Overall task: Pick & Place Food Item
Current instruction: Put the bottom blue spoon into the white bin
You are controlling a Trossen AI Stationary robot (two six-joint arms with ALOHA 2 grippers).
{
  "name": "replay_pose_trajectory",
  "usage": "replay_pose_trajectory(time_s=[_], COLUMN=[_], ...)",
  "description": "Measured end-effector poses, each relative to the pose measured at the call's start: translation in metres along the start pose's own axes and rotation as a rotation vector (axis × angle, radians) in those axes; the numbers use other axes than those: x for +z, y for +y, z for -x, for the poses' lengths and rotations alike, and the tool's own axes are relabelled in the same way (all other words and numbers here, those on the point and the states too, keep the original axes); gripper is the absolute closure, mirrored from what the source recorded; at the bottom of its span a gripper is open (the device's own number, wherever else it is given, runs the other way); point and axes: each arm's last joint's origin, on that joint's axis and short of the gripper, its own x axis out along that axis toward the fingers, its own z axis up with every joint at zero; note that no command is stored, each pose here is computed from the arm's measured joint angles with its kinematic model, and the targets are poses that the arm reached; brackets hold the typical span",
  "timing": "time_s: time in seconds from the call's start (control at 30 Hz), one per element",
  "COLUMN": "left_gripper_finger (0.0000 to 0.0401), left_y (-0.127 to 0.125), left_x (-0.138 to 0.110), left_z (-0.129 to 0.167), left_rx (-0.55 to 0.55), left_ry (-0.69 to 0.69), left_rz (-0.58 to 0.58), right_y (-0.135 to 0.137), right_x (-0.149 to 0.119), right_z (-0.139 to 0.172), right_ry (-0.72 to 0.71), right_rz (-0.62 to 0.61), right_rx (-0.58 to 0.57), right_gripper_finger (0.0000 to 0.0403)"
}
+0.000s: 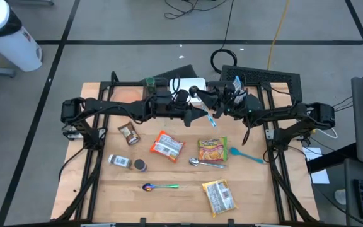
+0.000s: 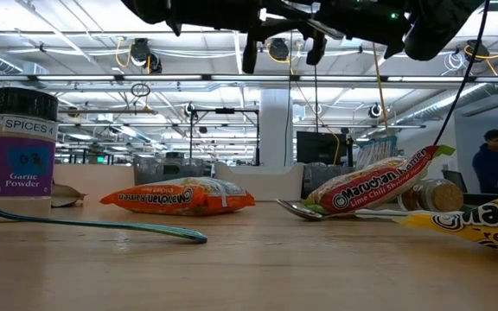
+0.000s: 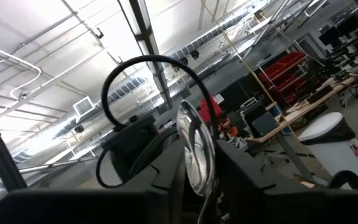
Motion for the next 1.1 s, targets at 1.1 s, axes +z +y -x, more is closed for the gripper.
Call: replay_pose_trajectory(time_s=[1.1], left_gripper_finger=[0.0384], left_y=[-0.004], left_x=[0.015], left_z=[0.048], left_rx=[-0.028], left_ry=[0.348], left_rz=[0.010], right_y=[-0.024], right_x=[0.066], right_z=[0.019], right_ry=[0.245], right_rz=[0.047], right_rx=[0.168], right_gripper_finger=[0.0265])
